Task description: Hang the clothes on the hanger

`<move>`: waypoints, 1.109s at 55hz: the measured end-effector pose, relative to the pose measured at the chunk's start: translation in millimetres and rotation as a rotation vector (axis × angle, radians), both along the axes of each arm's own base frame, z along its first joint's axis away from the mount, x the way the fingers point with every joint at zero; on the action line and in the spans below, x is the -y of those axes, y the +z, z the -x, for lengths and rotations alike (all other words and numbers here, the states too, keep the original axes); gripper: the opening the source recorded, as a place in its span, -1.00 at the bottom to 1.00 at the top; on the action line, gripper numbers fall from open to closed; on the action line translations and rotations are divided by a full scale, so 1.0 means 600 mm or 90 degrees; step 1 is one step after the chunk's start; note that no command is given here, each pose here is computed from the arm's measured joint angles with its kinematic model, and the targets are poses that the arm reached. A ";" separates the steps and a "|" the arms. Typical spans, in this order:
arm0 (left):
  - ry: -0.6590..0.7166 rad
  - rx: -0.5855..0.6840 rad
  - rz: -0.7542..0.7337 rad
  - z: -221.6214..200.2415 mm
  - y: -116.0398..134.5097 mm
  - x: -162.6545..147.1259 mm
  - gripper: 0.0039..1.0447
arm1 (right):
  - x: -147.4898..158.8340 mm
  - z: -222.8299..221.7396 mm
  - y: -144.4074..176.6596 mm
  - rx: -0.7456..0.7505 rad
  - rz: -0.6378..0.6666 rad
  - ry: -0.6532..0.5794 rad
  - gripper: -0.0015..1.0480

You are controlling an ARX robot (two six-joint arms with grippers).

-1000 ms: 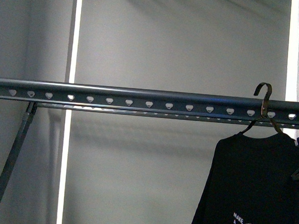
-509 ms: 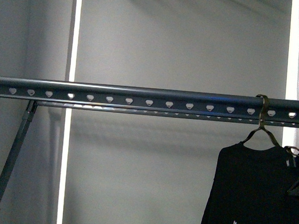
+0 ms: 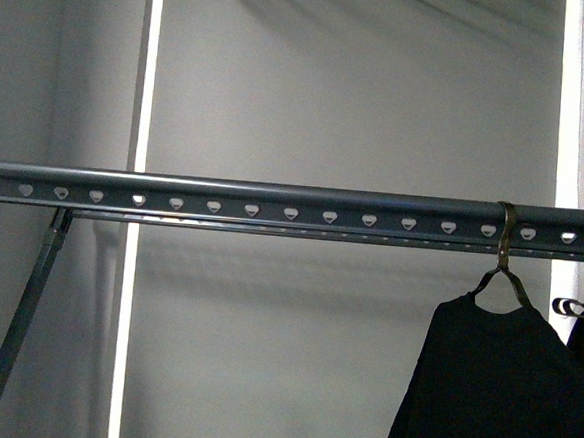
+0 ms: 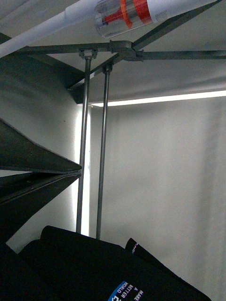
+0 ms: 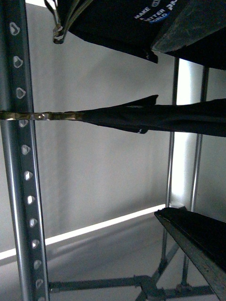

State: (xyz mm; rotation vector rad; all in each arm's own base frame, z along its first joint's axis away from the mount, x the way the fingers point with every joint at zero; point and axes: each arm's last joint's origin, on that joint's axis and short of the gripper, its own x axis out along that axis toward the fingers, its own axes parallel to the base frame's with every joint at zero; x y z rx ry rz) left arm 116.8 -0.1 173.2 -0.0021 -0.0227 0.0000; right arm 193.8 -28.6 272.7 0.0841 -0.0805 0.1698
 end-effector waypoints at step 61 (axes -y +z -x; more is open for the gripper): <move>0.000 -0.004 0.000 0.033 -0.006 0.000 -0.94 | -0.047 0.161 -0.167 -0.047 0.053 -0.110 -0.95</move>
